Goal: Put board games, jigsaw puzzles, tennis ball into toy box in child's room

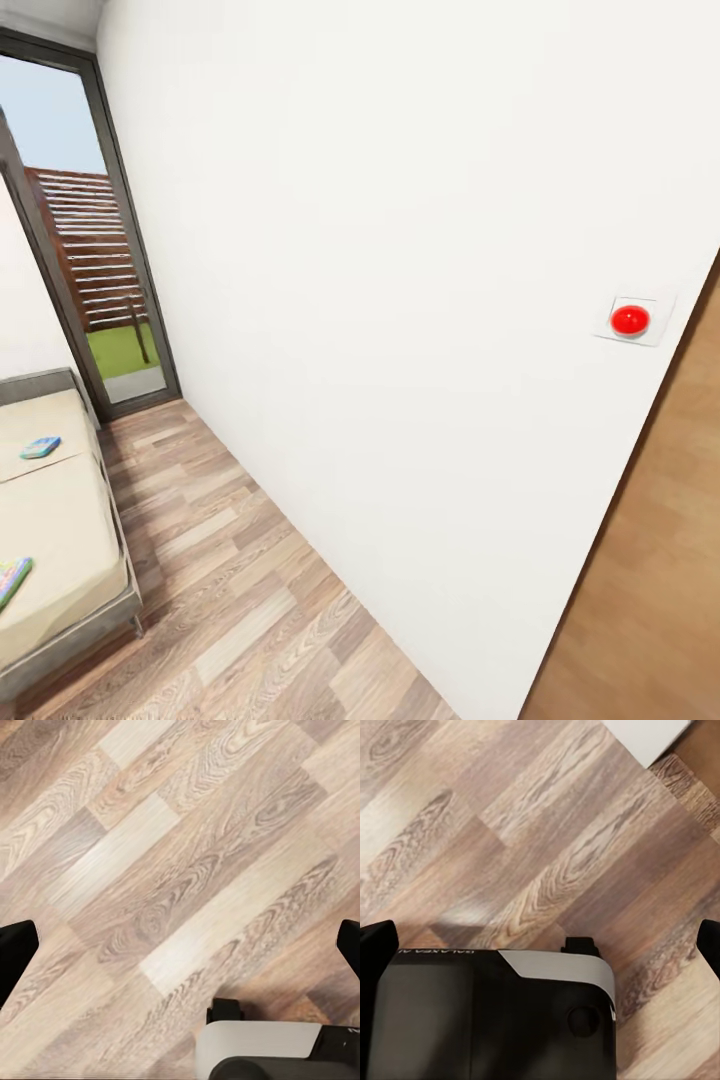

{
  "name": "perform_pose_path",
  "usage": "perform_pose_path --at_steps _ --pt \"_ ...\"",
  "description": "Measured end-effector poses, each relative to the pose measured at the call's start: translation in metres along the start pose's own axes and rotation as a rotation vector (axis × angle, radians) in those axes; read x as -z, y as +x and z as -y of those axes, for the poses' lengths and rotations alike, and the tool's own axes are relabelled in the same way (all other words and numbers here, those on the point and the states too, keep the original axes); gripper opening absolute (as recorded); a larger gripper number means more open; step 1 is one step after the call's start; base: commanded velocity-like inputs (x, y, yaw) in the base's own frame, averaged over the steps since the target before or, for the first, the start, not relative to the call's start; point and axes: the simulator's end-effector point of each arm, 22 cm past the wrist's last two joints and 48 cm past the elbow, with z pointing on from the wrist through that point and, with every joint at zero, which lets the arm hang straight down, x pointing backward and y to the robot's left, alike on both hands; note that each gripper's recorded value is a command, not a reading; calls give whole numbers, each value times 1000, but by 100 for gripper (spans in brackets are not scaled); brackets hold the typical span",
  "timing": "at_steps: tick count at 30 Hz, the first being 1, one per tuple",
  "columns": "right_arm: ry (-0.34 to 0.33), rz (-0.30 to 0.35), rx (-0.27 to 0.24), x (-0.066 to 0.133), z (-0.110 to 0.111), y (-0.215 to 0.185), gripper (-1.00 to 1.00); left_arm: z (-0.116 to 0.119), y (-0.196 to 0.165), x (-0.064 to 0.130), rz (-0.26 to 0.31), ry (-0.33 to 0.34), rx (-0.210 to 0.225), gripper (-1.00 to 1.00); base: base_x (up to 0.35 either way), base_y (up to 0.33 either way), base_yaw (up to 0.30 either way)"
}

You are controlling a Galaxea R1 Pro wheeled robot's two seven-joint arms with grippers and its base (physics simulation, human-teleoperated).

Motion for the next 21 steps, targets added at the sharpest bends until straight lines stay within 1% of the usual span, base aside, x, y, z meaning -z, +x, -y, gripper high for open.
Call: perform_pose_path --at_steps 21 --pt "0 -1 0 18 -1 2 100 -2 -1 18 1 -1 -3 100 0 0 281"
